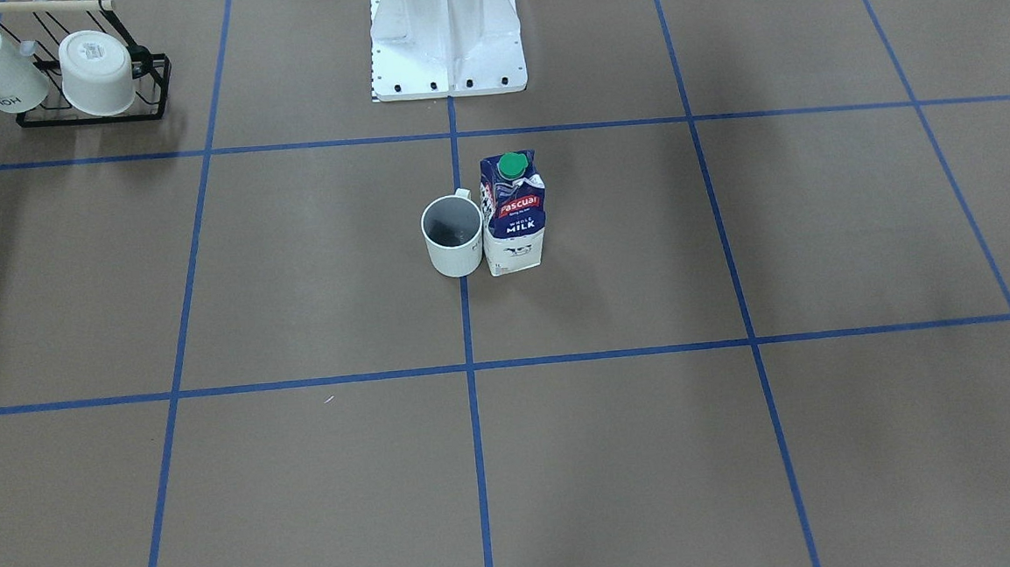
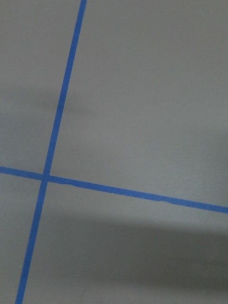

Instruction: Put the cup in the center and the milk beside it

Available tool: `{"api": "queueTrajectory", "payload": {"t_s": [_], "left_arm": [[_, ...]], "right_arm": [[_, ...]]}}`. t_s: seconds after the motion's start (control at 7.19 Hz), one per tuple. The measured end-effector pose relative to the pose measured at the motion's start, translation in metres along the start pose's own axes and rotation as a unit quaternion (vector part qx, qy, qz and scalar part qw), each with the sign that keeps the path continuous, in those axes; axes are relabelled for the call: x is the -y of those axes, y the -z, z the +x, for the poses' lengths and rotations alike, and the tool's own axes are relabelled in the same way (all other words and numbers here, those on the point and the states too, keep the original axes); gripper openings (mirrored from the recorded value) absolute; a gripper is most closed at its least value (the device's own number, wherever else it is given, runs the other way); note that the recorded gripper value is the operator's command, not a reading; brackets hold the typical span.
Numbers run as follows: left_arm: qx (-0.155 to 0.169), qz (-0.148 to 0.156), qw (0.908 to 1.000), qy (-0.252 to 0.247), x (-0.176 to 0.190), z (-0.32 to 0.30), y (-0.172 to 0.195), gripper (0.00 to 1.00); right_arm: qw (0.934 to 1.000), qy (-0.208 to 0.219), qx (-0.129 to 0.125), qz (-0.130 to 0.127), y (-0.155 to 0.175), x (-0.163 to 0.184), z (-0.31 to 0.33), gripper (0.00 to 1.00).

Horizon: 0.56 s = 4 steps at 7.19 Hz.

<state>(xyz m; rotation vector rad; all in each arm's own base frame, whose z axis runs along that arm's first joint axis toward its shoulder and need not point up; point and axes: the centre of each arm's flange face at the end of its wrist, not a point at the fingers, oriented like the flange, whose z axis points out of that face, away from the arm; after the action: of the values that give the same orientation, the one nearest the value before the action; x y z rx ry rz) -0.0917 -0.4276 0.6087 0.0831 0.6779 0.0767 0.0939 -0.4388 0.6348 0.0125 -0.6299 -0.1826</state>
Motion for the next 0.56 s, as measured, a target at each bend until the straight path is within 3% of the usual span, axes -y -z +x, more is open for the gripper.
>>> {"api": "queueTrajectory", "payload": {"t_s": [0.56], "left_arm": [[0.0,-0.002,1.0,0.001,-0.001,-0.0014,-0.0017,0.99]], "right_arm": [[1.0,-0.004,0.003,-0.007,-0.0066,-0.0086,0.0025,1.0]]}}
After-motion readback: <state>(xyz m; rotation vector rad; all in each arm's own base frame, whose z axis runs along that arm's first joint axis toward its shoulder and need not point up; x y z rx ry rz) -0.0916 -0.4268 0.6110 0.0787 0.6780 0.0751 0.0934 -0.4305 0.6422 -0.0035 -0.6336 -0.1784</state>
